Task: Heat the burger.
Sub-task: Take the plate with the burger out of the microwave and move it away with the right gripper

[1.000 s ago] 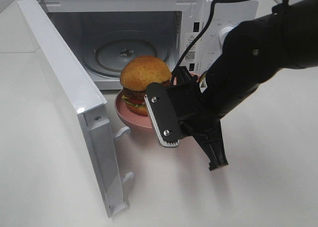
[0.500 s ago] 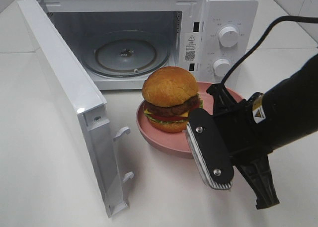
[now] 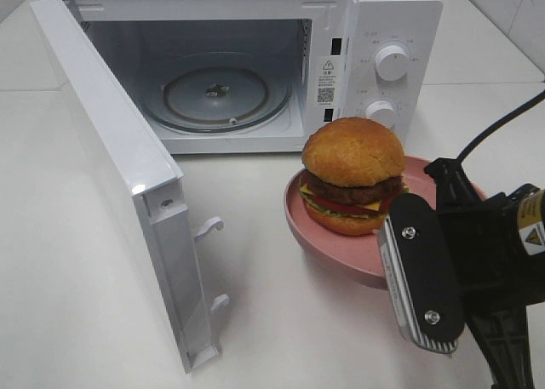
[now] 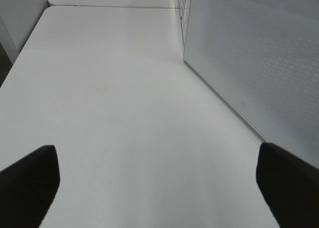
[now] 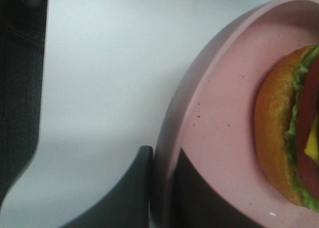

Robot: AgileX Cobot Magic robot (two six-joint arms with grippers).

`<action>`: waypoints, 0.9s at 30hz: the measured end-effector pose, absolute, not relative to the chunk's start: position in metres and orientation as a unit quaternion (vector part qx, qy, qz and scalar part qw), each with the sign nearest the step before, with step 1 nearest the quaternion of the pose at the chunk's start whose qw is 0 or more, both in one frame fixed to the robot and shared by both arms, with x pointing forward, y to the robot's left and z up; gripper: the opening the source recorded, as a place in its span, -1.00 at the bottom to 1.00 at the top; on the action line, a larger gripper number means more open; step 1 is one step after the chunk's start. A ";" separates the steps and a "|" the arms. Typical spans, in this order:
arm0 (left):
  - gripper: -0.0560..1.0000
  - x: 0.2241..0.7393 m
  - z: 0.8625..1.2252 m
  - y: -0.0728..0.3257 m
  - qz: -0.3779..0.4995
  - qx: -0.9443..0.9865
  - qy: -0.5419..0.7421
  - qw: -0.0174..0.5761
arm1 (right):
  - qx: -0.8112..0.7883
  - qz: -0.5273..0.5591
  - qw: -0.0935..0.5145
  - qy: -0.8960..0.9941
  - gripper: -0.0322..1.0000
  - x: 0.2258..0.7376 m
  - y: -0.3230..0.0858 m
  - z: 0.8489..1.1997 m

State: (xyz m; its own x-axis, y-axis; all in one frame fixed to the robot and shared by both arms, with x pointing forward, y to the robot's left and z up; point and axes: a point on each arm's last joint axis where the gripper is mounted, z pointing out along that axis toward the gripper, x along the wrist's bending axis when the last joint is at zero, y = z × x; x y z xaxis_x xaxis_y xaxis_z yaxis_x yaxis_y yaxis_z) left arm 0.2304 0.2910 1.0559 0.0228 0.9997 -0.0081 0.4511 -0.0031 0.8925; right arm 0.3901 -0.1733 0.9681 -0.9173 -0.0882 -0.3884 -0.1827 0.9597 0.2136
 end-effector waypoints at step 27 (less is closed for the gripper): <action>0.99 0.230 1.056 0.291 0.364 0.608 0.597 0.377 | 0.075 0.075 0.241 0.965 -0.78 0.363 -0.220 1.000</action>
